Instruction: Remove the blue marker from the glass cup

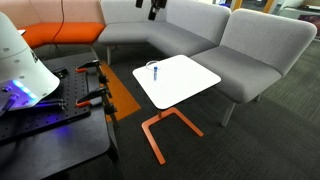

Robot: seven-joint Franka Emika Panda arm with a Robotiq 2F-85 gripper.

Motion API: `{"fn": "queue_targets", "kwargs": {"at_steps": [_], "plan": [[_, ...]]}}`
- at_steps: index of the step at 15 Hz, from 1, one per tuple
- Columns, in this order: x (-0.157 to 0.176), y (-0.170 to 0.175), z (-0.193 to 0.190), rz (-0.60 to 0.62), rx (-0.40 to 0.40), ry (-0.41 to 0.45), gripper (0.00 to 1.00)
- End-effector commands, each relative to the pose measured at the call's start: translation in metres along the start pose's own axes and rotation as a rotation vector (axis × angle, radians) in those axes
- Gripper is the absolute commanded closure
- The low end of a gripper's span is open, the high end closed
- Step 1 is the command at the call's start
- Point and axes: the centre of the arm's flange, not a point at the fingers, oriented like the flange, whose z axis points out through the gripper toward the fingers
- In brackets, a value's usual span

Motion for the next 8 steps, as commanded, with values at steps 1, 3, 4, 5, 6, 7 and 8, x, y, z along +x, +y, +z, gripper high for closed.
{"fn": "queue_targets", "kwargs": {"at_steps": [1,3,4,5,6,7,8], "plan": [[0.018,-0.003,0.034,-0.198,-0.044,-0.027,0.00],[0.026,-0.013,0.061,-0.301,-0.087,-0.049,0.00],[0.030,-0.020,0.076,-0.351,-0.110,-0.056,0.00],[0.035,-0.028,0.089,-0.400,-0.135,-0.059,0.00],[0.040,-0.038,0.104,-0.442,-0.169,-0.055,0.00],[0.046,-0.047,0.115,-0.483,-0.200,-0.047,0.00],[0.051,-0.057,0.126,-0.502,-0.240,-0.030,0.00]]}}
